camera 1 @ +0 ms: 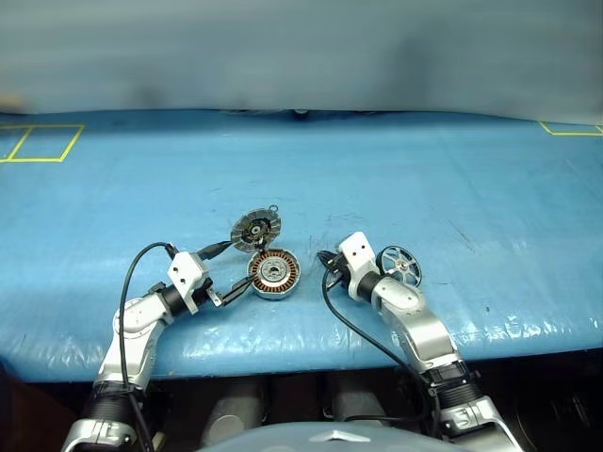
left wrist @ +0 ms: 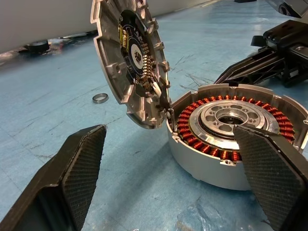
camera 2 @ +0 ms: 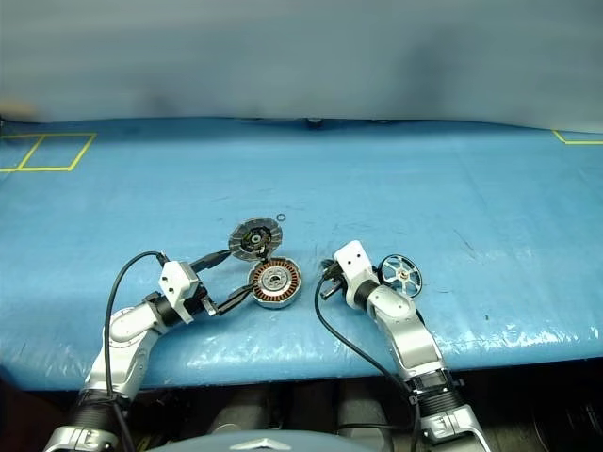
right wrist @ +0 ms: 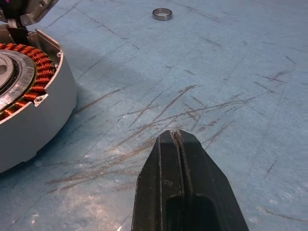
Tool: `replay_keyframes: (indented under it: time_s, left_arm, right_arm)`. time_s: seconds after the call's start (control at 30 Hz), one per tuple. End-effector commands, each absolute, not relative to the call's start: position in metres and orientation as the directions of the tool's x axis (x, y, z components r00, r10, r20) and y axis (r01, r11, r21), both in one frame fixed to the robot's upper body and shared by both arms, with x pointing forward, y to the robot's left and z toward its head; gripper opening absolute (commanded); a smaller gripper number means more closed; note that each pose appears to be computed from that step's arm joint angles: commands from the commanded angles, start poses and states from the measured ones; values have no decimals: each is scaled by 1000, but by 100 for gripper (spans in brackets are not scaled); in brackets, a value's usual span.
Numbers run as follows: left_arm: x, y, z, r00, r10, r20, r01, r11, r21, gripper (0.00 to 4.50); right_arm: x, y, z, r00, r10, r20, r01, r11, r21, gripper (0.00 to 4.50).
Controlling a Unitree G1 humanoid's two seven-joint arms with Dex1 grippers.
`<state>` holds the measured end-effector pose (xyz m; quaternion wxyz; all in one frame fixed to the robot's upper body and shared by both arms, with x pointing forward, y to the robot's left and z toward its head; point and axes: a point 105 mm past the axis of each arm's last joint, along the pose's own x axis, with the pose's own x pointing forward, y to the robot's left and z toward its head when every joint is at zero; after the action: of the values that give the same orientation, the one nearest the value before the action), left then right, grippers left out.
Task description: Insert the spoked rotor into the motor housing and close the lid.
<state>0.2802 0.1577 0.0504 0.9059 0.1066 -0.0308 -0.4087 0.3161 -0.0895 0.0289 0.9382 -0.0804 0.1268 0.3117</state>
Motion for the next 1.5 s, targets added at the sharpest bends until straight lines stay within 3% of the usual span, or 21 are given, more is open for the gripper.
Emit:
replay_keyframes:
  time_s: [0.03, 0.1, 0.2, 0.57, 0.8, 1.03, 1.33, 1.5]
  left_arm:
    - [284, 160, 60, 673, -740, 9, 716, 654, 242, 450]
    - [287, 163, 61, 693, -721, 16, 695, 674, 248, 450]
    - [296, 174, 61, 753, -658, -2, 632, 724, 276, 450]
    - [319, 191, 64, 825, -564, -38, 544, 772, 328, 450]
    - [353, 181, 65, 881, -467, -79, 460, 804, 376, 450]
    - [375, 139, 67, 821, -558, -120, 570, 787, 236, 450]
    - [396, 132, 61, 795, -556, -241, 606, 743, 285, 450]
    - [401, 123, 64, 795, -560, -233, 606, 752, 259, 450]
  right_arm:
    - [323, -92, 37, 794, 549, -260, -586, 805, -90, 2]
    - [324, -93, 35, 797, 543, -265, -581, 809, -90, 2]
    - [324, -95, 35, 806, 531, -261, -571, 814, -108, 55]
    - [320, -97, 35, 812, 526, -253, -563, 820, -105, 55]
    - [319, -102, 39, 832, 503, -234, -536, 838, -102, 55]
    - [315, -109, 39, 848, 478, -230, -508, 856, -97, 55]
    - [310, -115, 34, 861, 450, -237, -480, 874, -83, 55]
    - [307, -114, 32, 866, 439, -238, -467, 881, -73, 55]
